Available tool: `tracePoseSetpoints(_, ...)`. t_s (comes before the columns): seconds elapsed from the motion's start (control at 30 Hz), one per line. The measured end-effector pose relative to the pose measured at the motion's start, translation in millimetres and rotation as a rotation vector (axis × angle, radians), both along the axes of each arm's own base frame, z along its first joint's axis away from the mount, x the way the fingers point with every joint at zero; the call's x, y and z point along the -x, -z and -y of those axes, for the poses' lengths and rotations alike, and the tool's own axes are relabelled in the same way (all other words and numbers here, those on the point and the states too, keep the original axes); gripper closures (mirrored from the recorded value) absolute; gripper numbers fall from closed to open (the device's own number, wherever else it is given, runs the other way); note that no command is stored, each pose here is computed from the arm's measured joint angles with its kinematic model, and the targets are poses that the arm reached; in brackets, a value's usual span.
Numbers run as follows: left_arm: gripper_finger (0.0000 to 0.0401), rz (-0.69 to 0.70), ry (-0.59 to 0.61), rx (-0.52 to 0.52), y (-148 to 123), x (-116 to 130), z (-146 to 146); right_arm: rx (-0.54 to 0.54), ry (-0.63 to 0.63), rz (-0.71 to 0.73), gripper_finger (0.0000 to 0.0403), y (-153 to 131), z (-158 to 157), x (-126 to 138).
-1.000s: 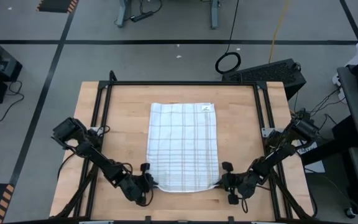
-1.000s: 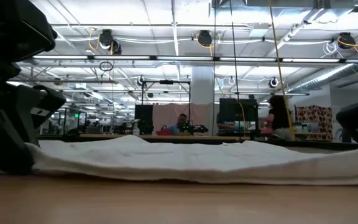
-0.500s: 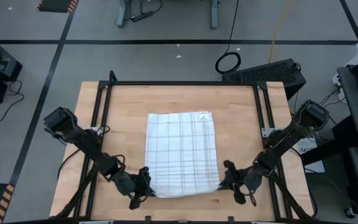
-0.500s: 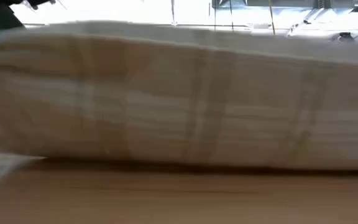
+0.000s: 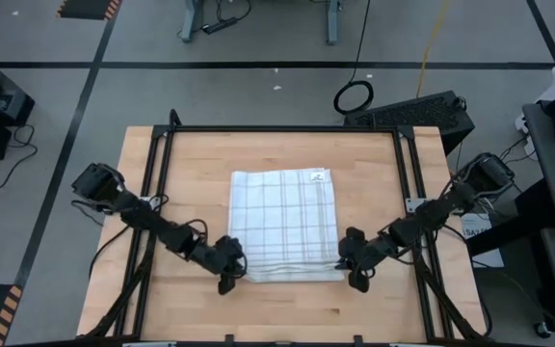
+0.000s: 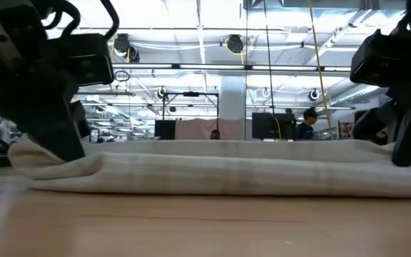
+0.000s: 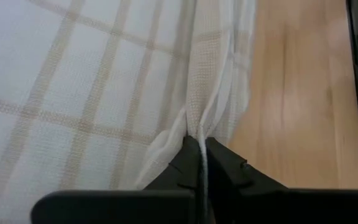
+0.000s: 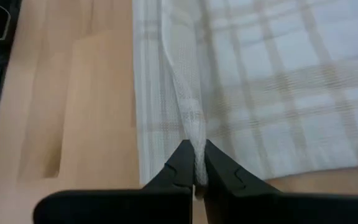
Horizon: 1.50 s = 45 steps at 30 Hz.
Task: Roll towel
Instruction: Roll the white towel
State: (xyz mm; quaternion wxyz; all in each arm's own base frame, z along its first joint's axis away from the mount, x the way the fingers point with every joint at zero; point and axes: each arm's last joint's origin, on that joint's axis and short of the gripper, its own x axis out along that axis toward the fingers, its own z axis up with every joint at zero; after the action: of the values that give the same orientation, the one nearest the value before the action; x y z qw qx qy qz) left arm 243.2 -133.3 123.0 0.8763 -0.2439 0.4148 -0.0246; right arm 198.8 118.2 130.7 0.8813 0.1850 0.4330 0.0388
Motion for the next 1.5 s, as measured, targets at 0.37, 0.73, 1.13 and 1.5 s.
tracePoseSetpoints(0.37, 0.0228, -0.003, -0.089, -0.002, 0, -3, -7, 0.195, 0.124, 0.109, 0.0311, -3, 7, -2)
tracePoseSetpoints(0.73, 0.0199, 0.005, -0.14, -0.004, 0, -3, -9, 0.265, -0.101, 0.289, 0.0209, -27, -17, 14)
tracePoseSetpoints(1.13, 0.0185, 0.017, -0.185, 0.005, -9, -2, -14, 0.399, 0.006, 0.388, 0.0172, 28, -49, 0)
tracePoseSetpoints(1.5, 0.0156, 0.077, -0.176, -0.073, -63, 33, -27, 0.312, 0.108, 0.302, 0.017, 56, -44, -7)
